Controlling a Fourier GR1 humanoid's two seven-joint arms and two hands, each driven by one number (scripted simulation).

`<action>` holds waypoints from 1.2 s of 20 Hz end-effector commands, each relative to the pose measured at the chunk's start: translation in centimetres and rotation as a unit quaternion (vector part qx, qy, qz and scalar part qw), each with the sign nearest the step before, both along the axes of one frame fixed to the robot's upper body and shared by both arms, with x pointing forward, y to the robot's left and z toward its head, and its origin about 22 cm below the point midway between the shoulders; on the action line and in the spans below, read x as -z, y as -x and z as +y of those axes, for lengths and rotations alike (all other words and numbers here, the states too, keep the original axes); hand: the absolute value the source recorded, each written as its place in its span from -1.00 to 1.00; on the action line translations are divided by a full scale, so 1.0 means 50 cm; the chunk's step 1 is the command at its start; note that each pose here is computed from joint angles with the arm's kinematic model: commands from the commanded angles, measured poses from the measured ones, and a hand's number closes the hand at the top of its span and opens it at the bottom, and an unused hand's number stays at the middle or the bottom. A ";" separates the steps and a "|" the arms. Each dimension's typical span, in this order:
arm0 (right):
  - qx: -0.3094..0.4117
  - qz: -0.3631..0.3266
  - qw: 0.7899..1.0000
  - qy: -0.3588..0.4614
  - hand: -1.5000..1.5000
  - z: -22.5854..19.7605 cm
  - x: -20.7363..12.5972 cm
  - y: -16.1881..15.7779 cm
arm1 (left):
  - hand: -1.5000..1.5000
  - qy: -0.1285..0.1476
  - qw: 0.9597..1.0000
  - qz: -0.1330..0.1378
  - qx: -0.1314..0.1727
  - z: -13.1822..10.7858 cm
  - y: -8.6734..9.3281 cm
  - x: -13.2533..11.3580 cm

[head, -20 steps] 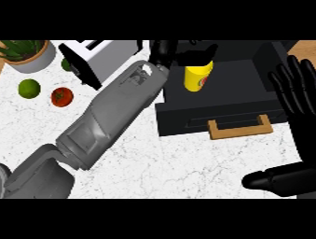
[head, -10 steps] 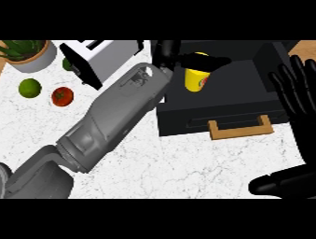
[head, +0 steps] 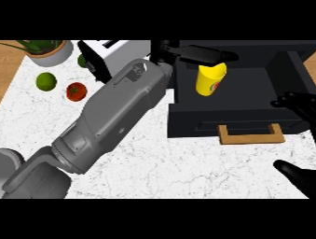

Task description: Pick up the cup, place it into the drawer and close the drawer

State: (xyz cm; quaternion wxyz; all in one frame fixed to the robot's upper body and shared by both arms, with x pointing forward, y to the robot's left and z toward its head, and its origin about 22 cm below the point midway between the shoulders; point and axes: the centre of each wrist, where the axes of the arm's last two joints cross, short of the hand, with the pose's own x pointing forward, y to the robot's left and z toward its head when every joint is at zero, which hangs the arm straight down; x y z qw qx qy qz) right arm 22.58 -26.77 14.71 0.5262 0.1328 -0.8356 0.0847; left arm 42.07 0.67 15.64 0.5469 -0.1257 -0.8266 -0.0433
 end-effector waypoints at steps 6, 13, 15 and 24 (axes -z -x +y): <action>-0.013 -0.009 0.990 0.141 1.00 -0.016 -0.003 0.036 | -1.00 0.063 0.997 0.016 -0.039 0.138 0.008 0.036; -0.005 0.003 0.975 0.223 1.00 0.002 -0.012 0.033 | -1.00 0.065 0.995 0.035 -0.065 0.279 0.063 0.069; 0.006 0.020 0.975 0.219 1.00 -0.008 0.014 0.029 | -1.00 0.057 0.995 0.035 -0.068 0.349 0.085 0.078; 0.004 -0.005 0.928 0.372 1.00 0.003 0.057 -0.030 | -1.00 0.089 0.992 0.055 -0.067 0.449 0.189 0.121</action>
